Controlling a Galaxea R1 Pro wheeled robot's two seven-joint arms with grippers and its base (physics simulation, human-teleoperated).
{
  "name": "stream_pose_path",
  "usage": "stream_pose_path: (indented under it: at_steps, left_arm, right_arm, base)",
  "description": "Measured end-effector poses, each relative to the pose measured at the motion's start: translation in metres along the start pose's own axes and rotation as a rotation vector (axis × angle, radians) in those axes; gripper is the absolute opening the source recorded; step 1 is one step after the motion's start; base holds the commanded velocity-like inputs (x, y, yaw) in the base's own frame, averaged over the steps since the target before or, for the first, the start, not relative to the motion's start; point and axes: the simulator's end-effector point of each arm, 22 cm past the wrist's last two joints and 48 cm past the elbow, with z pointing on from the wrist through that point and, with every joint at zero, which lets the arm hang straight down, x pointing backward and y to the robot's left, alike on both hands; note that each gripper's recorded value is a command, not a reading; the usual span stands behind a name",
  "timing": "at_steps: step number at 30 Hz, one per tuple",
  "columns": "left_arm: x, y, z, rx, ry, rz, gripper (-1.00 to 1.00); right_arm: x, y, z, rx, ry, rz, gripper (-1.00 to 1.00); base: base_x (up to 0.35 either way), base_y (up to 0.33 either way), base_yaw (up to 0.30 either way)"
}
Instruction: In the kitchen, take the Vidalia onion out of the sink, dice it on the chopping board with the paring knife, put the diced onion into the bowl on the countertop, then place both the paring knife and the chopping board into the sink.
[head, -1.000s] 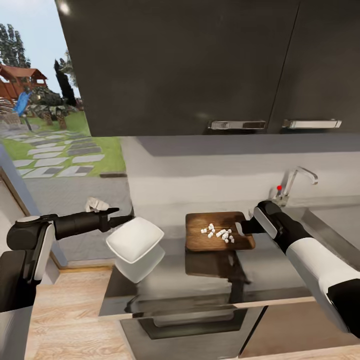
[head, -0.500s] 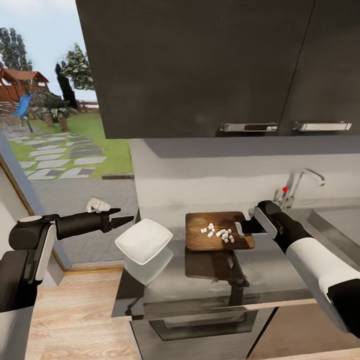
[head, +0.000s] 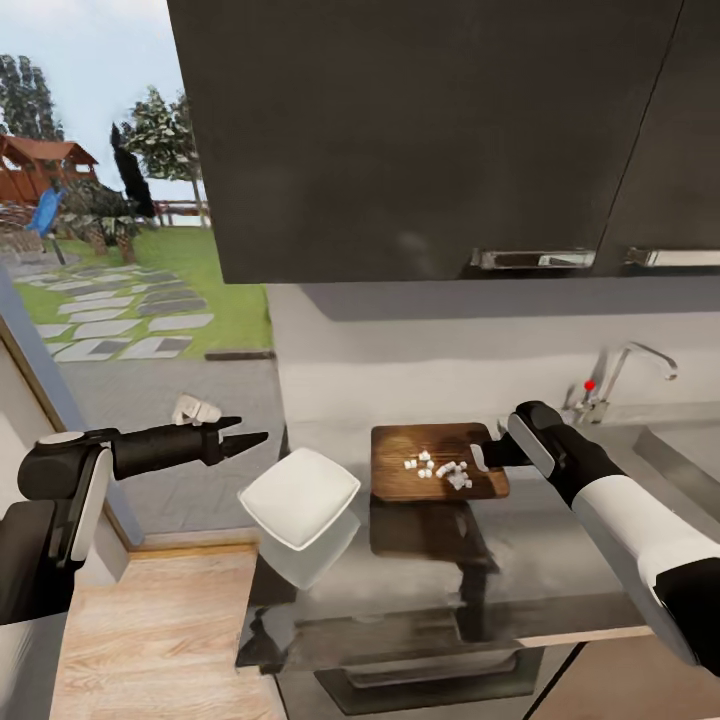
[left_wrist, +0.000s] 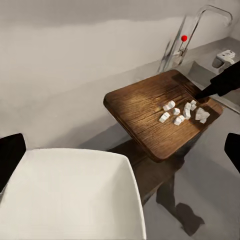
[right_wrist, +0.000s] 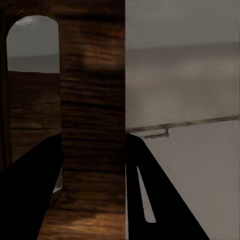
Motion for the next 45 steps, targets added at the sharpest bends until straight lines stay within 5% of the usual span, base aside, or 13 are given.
stream_pose_path:
  at_steps: [12, 45]
  left_arm:
    - [-0.001, 0.000, 0.000, 0.000, -0.001, 0.001, 1.00]
    - [-0.016, -0.010, -0.010, -0.001, -0.025, 0.026, 1.00]
  right_arm:
    - [-0.001, 0.000, -0.001, -0.001, -0.003, 0.000, -1.00]
    - [-0.011, 0.000, -0.021, -0.002, -0.035, 0.003, -1.00]
  base:
    - [0.206, 0.177, 0.000]
    - [0.005, 0.004, 0.008]
